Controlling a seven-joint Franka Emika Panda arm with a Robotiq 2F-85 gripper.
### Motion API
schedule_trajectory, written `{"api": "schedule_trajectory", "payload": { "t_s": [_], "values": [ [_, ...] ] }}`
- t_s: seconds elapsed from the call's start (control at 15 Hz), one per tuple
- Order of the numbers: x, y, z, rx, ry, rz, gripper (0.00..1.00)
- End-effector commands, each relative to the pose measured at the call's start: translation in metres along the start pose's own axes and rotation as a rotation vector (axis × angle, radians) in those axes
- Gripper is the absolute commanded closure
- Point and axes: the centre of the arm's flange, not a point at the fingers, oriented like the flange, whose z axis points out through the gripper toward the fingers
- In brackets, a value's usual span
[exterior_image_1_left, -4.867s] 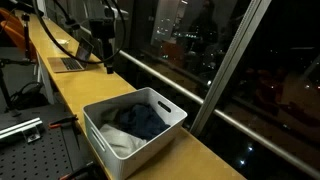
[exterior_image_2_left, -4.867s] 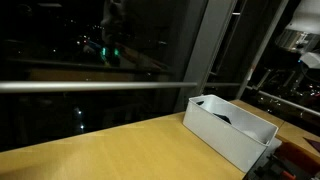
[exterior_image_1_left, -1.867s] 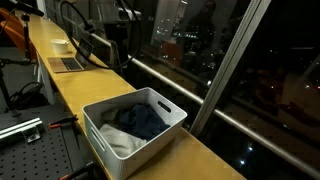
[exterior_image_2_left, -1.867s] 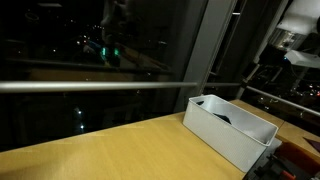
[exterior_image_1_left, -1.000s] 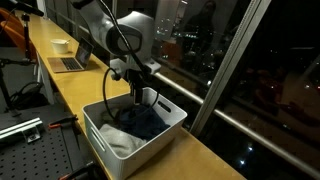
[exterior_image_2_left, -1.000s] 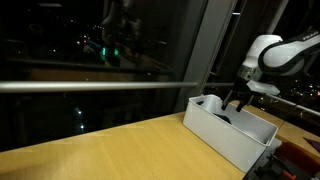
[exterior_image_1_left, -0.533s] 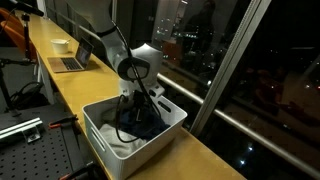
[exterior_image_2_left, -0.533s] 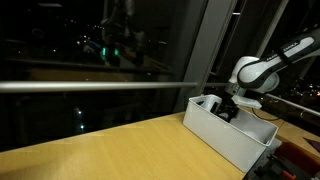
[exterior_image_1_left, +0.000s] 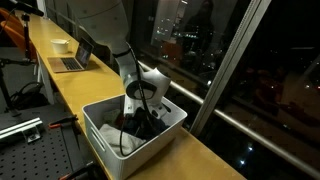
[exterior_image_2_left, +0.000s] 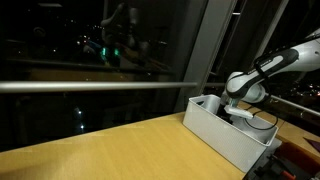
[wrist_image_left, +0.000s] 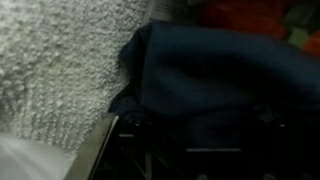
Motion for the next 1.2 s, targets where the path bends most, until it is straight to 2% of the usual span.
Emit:
{"api": "schedule_trajectory", "payload": {
  "t_s": [0.0, 0.2, 0.33, 0.4, 0.73, 0.87, 1.13],
  "values": [
    [0.001, 0.005, -0.018, 0.043, -0.037, 0.039, 0.80],
    [-0.013, -0.003, -0.068, 0.073, -0.008, 0.037, 0.99],
    [-0.022, -0.011, -0.116, 0.094, 0.026, 0.027, 0.96],
    [-0.025, -0.014, -0.136, 0.100, 0.046, 0.019, 1.00],
    [-0.065, -0.046, -0.247, 0.114, 0.206, -0.057, 1.00],
    [-0.089, -0.081, -0.282, 0.129, 0.227, -0.147, 1.00],
    [-0.155, -0.173, -0.310, 0.011, 0.224, -0.338, 1.00]
  ]
}}
